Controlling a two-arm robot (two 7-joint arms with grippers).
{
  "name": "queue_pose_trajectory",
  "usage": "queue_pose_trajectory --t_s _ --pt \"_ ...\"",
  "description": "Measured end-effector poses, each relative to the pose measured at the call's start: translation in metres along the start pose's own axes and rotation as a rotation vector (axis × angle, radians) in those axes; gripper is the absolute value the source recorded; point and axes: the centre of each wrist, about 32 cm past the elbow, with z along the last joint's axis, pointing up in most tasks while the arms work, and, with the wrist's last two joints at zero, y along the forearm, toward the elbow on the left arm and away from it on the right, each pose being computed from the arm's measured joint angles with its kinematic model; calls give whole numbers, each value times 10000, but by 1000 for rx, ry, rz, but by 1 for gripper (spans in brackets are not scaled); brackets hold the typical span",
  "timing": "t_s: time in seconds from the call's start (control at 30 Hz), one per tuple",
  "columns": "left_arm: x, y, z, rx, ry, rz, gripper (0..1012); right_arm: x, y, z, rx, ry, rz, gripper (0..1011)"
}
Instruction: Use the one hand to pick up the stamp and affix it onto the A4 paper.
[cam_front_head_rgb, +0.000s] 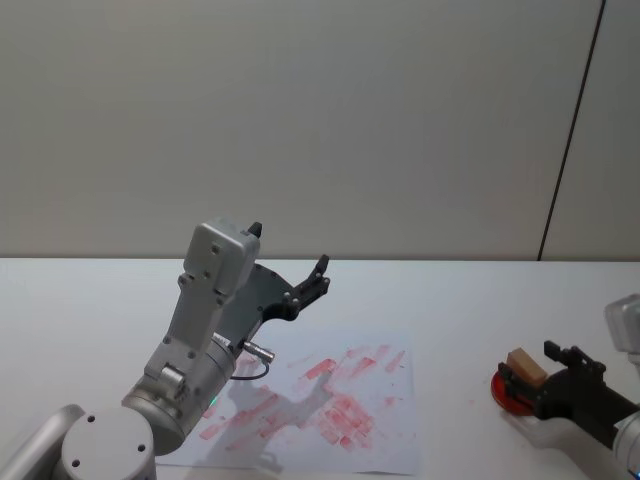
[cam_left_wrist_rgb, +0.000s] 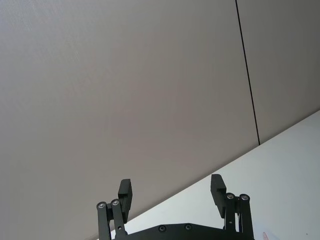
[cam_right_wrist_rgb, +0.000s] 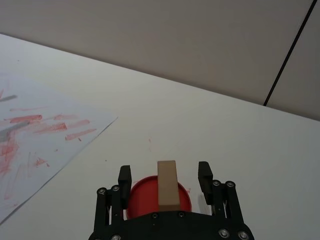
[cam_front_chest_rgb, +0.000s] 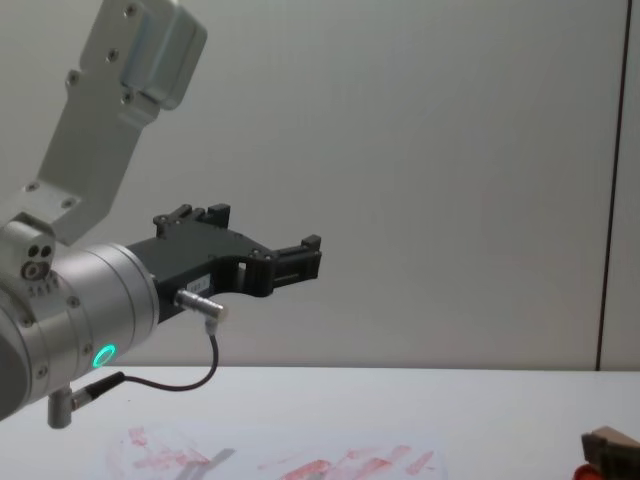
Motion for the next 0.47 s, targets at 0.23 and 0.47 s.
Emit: queue_pose_trajectory --t_s 0.23,0.47 --pt "0 0 0 0 0 0 1002 -1 -9 70 52 -9 5 969" --pt "0 0 0 0 0 0 1003 -4 -15 121 85 -14 10 1001"
